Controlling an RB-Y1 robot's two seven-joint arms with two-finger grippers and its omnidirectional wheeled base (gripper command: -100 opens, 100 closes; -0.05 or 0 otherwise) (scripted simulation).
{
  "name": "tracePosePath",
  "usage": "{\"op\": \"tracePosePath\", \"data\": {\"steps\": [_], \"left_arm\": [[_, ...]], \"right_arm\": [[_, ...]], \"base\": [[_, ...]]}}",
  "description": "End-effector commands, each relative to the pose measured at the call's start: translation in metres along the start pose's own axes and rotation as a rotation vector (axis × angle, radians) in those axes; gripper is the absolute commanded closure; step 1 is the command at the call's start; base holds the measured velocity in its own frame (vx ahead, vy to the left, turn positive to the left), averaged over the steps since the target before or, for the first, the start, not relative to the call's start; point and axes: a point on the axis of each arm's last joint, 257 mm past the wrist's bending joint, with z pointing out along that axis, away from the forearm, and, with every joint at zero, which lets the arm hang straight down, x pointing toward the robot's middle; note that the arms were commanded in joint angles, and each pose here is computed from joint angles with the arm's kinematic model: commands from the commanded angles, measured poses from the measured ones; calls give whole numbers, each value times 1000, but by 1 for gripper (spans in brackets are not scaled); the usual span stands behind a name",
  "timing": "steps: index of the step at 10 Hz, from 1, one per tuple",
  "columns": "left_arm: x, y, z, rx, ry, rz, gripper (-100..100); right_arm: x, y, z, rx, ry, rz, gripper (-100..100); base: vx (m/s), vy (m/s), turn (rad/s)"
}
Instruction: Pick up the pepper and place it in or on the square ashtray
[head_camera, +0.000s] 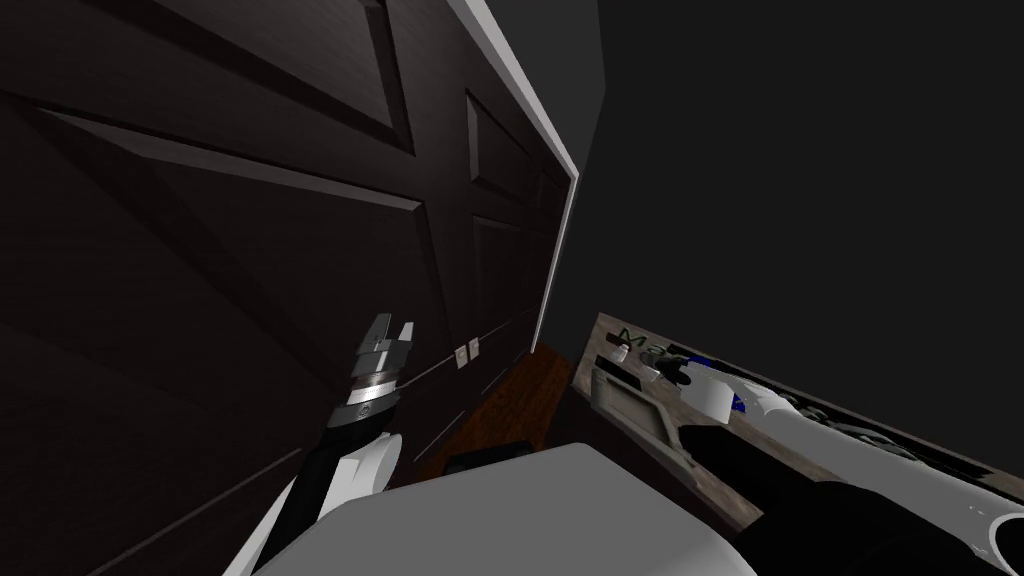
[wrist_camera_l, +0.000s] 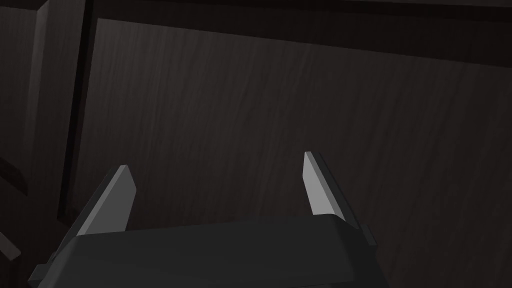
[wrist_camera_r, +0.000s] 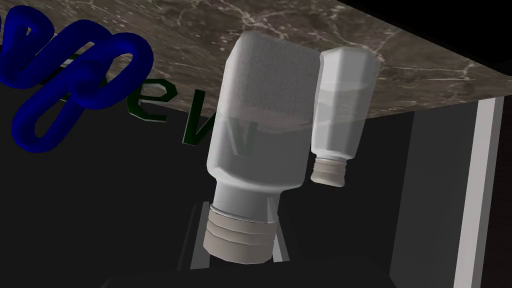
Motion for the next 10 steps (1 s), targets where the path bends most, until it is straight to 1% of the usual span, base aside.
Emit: {"op": "tracePosePath", "data": {"steps": [1, 3, 4, 5, 6, 7, 10], "left_arm": [[0, 0, 0, 0, 0, 0, 0], [0, 0, 0, 0, 0, 0, 0], [0, 0, 0, 0, 0, 0, 0], [0, 0, 0, 0, 0, 0, 0], [0, 0, 0, 0, 0, 0, 0], [0, 0, 0, 0, 0, 0, 0], [0, 0, 0, 0, 0, 0, 0]], "right_arm": [[-27, -1, 1, 4, -35, -39, 100], [-52, 0, -2, 10, -68, -84, 100], [-52, 0, -2, 10, -68, -84, 100], [-63, 1, -4, 12, -82, -115, 100], [-63, 7, -5, 1, -87, -135, 100], [-61, 14, -5, -13, -90, -145, 100], [-53, 46, -9, -83, -104, -179, 100]], "base": [[-149, -46, 257], [-173, -8, 210], [-101, 3, 45], [-68, 39, 51], [-38, 135, -14], [-12, 208, -160], [-20, 232, -248]]}}
